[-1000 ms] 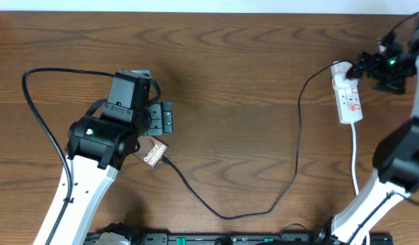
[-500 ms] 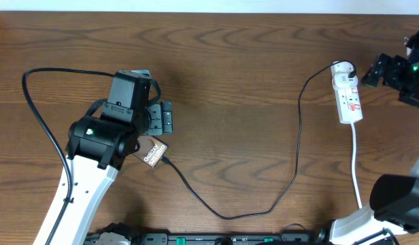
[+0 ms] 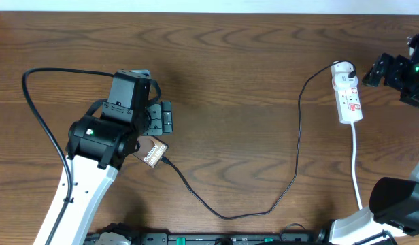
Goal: Plug charger to phone and switch on socket
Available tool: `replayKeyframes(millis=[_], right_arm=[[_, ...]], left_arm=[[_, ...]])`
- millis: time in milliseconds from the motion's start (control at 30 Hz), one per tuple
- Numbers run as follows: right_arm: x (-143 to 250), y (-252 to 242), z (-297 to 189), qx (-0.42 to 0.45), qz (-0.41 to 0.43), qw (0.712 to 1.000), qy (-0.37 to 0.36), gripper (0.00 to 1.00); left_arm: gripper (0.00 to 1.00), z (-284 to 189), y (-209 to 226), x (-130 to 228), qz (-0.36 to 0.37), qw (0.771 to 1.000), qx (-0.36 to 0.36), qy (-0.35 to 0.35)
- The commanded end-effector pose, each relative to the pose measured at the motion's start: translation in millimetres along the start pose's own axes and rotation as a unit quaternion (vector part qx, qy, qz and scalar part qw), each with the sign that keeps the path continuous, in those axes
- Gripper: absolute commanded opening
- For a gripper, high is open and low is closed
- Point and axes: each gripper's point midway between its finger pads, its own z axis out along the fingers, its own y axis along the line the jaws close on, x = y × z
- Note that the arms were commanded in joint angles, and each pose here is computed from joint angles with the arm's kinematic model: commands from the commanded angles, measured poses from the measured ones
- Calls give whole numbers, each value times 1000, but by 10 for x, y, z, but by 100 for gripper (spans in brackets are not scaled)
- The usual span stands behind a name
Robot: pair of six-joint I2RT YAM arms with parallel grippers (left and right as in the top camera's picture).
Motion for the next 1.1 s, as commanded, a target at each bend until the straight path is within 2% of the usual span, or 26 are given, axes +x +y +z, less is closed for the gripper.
replayKeyframes(millis=[0, 500, 700, 900, 1067], right_arm=[[-12, 35, -48, -4, 3, 1000, -8, 99], [-12, 36, -48, -4, 3, 1000, -8, 99], [-12, 35, -48, -4, 3, 1000, -8, 99], [-12, 35, -48, -4, 3, 1000, -8, 99], [-12, 35, -48, -4, 3, 1000, -8, 99]], left_arm=[[93, -22, 16, -35, 7, 1000, -7, -5], [93, -22, -3, -19, 9, 1000, -4, -4], [93, -164, 40, -25, 6, 1000, -3, -28], [93, -425, 65, -51, -8, 992, 26, -121], [93, -633, 129, 49, -23, 972, 57, -227]])
